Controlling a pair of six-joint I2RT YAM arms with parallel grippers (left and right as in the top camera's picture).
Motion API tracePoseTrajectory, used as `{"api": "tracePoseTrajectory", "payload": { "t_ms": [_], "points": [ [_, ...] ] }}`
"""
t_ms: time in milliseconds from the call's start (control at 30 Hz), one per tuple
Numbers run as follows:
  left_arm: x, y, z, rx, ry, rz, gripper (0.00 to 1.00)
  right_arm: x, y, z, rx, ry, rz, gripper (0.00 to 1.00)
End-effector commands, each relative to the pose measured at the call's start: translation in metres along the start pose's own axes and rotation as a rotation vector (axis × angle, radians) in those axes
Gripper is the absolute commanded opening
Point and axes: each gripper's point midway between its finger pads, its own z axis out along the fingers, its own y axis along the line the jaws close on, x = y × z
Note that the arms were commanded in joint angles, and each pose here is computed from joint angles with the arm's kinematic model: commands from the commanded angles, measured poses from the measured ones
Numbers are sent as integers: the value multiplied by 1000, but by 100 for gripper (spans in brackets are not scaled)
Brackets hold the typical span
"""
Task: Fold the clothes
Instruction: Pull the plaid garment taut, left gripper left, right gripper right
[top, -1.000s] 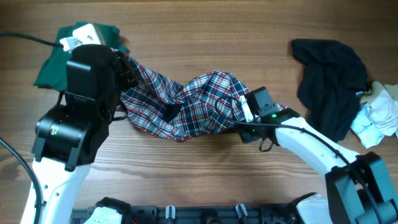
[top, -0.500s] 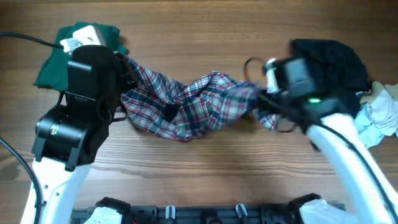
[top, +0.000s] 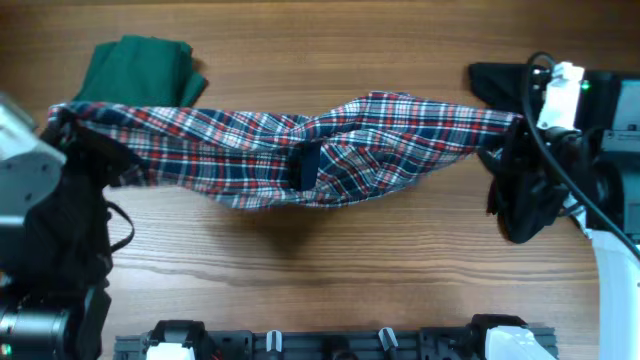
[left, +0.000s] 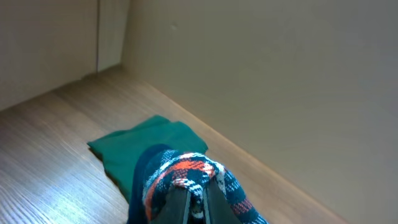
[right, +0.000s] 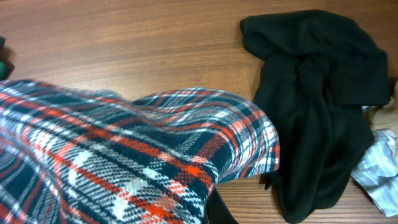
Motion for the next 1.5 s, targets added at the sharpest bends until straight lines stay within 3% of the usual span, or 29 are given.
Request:
{"api": "tracePoseTrajectory", "payload": {
  "t_ms": [0, 233, 400, 567, 667, 767, 900, 1067, 1100, 1133, 1167, 1233, 1333, 1467],
  "points": [
    [-14, 16, -3, -64, -47, -33, 4, -4, -3, -11, -52, -24, 5, 4],
    [11, 13, 0, -37, 70, -12, 4, 6, -2, -10, -129, 27, 5, 4],
    [35, 17, 7, -62, 174, 12, 4, 24, -5, 5, -132, 150, 37, 4],
    [46, 18, 3, -52, 224, 22, 4, 46, 6, -27, -157, 146, 41, 4],
    [74, 16, -5, -15, 362, 34, 4, 72, 12, -54, -157, 158, 44, 4],
    [98, 33, -15, -84, 470, 24, 4, 76, 13, -64, -151, 125, 39, 4],
    [113, 34, 0, -115, 516, 41, 4, 59, 6, -25, -154, 173, 52, 4],
    [165, 29, 73, -174, 601, 66, 4, 40, -7, 79, -204, 347, 99, 5],
    [176, 26, 93, -177, 605, 68, 4, 33, -10, 109, -222, 357, 105, 24],
    [186, 23, 112, -179, 608, 69, 4, 27, -9, 130, -250, 352, 94, 68],
    [197, 19, 133, -184, 616, 72, 23, 24, -3, 153, -322, 357, 78, 90],
    [221, 18, 162, -201, 653, 82, 62, 27, -1, 176, -364, 403, 113, 99],
    [241, 24, 174, -231, 697, 99, 65, 27, -11, 169, -287, 404, 109, 99],
    [231, 18, 173, -206, 662, 86, 66, 38, -33, 119, -58, 419, 245, 100]
  ]
}}
